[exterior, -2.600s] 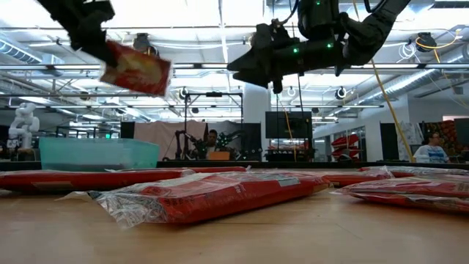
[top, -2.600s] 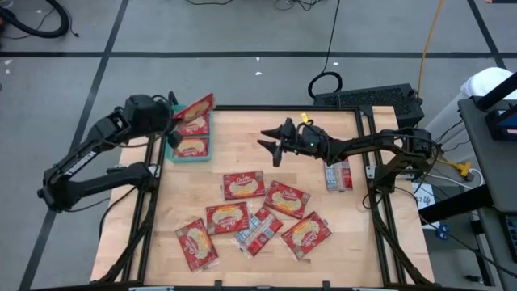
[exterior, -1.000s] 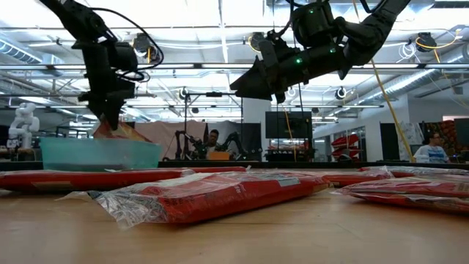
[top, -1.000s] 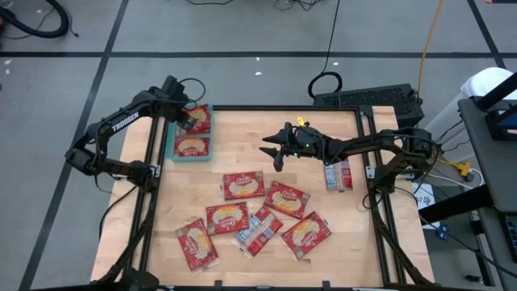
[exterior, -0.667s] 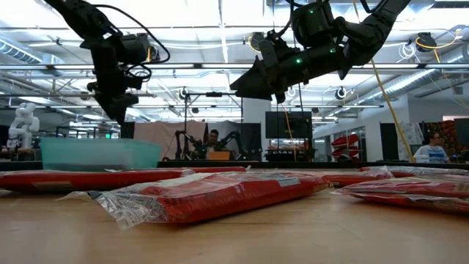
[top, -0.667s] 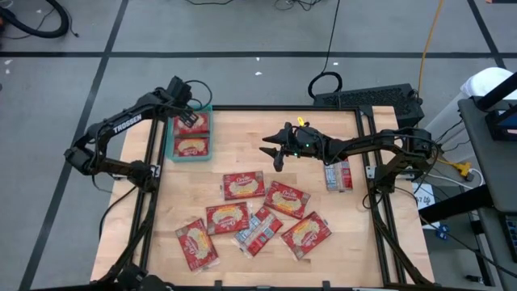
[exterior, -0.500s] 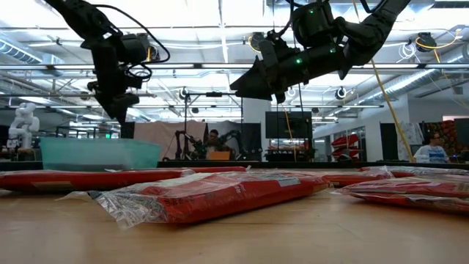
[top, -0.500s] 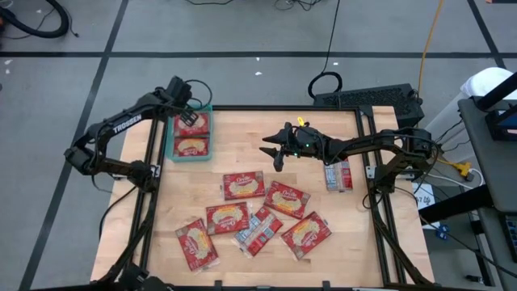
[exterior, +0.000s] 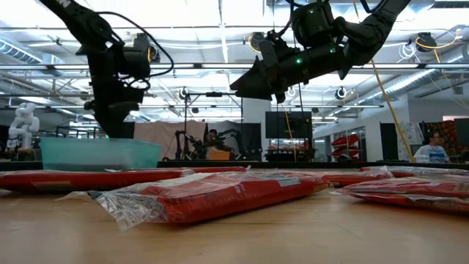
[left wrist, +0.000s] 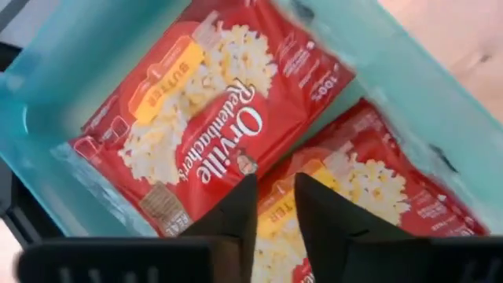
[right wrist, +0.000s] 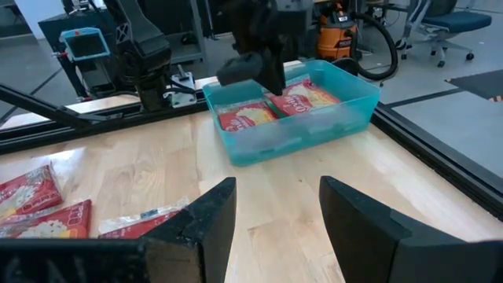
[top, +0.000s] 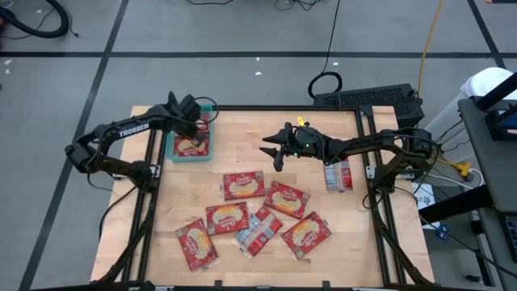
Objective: Sort popcorn bags into baskets
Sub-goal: Put the popcorn bag into the blue bin
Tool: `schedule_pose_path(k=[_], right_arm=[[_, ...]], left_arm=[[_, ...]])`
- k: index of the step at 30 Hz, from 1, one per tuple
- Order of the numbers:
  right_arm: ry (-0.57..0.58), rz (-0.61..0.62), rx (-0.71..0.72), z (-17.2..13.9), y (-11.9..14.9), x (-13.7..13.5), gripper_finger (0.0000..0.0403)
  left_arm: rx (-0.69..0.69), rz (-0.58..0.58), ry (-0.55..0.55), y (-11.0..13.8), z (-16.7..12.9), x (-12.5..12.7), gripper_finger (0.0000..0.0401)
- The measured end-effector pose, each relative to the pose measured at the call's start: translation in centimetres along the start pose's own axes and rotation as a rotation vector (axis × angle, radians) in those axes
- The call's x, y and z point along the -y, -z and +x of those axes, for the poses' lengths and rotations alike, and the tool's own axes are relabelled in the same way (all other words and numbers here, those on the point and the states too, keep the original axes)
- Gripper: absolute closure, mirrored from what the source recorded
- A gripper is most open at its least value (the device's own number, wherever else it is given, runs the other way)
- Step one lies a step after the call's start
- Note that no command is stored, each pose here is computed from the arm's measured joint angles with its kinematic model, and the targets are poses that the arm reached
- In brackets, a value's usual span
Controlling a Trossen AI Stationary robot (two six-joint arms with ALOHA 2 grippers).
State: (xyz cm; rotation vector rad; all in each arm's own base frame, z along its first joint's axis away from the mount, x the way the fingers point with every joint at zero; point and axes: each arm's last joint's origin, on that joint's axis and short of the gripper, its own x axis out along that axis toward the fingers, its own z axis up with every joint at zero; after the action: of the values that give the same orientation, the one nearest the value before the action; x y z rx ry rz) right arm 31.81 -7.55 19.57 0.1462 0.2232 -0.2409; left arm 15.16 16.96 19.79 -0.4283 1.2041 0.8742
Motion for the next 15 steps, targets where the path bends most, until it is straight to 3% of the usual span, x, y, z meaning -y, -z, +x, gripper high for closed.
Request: schedule_pose_path(k=[9, 15], right_arm=[[0.001, 0.0, 0.001, 0.0, 0.0, 0.0, 0.0227], [0.004, -0.008, 0.001, 0.0, 0.0, 0.0, 0.0227]], left_arm=[[-0.012, -0.072, -0.041, 0.3, 3.3, -0.7, 0.0345], [-0.043, -0.082, -0.161, 0.0, 5.0, -1.2, 0.0345]])
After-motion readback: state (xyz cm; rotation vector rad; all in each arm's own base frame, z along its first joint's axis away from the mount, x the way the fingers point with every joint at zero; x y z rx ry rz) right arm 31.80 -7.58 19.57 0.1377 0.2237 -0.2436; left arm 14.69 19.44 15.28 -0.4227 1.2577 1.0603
